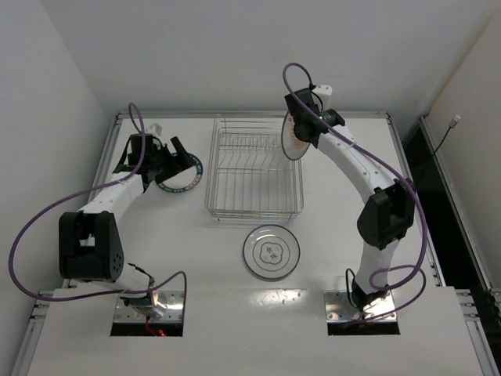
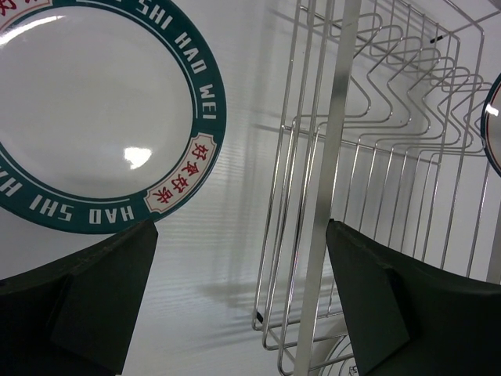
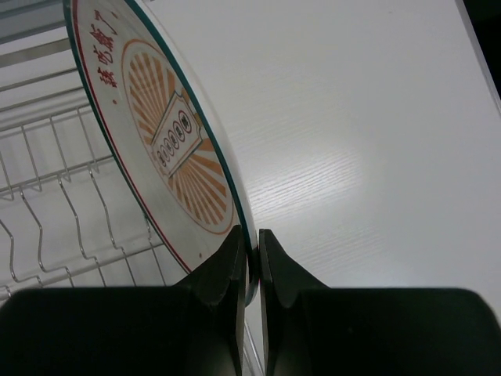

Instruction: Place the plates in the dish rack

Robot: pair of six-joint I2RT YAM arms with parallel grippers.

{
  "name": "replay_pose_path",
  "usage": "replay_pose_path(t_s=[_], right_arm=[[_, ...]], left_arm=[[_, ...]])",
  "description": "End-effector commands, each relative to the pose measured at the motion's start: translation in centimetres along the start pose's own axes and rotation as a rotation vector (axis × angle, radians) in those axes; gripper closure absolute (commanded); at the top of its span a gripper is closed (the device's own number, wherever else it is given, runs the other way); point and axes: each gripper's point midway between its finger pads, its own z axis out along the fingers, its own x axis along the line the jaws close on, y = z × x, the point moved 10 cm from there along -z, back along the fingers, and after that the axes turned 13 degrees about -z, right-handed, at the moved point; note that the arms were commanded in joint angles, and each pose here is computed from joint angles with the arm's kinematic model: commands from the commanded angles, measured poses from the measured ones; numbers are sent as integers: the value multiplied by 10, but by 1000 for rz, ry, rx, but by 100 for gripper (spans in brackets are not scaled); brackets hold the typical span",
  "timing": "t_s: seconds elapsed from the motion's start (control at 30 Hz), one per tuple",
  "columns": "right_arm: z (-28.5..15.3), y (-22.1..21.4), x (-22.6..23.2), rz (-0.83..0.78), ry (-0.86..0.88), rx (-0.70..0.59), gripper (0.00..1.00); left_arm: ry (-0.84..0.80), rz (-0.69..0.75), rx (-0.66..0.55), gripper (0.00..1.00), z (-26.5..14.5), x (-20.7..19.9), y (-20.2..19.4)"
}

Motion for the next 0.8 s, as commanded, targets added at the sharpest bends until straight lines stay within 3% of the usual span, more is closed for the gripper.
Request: replay_pose_path(t_s=[0.0, 0.4, 0.77], right_arm=[[-2, 12, -6, 28, -140, -26, 100], [4, 9, -1, 59, -235, -1, 100], [-18, 15, -5, 83, -243, -67, 100]], left_arm=[[-25, 11, -44, 12, -3, -9, 13], [-19, 9, -38, 12, -1, -8, 13], [-19, 9, -38, 12, -1, -8, 13]])
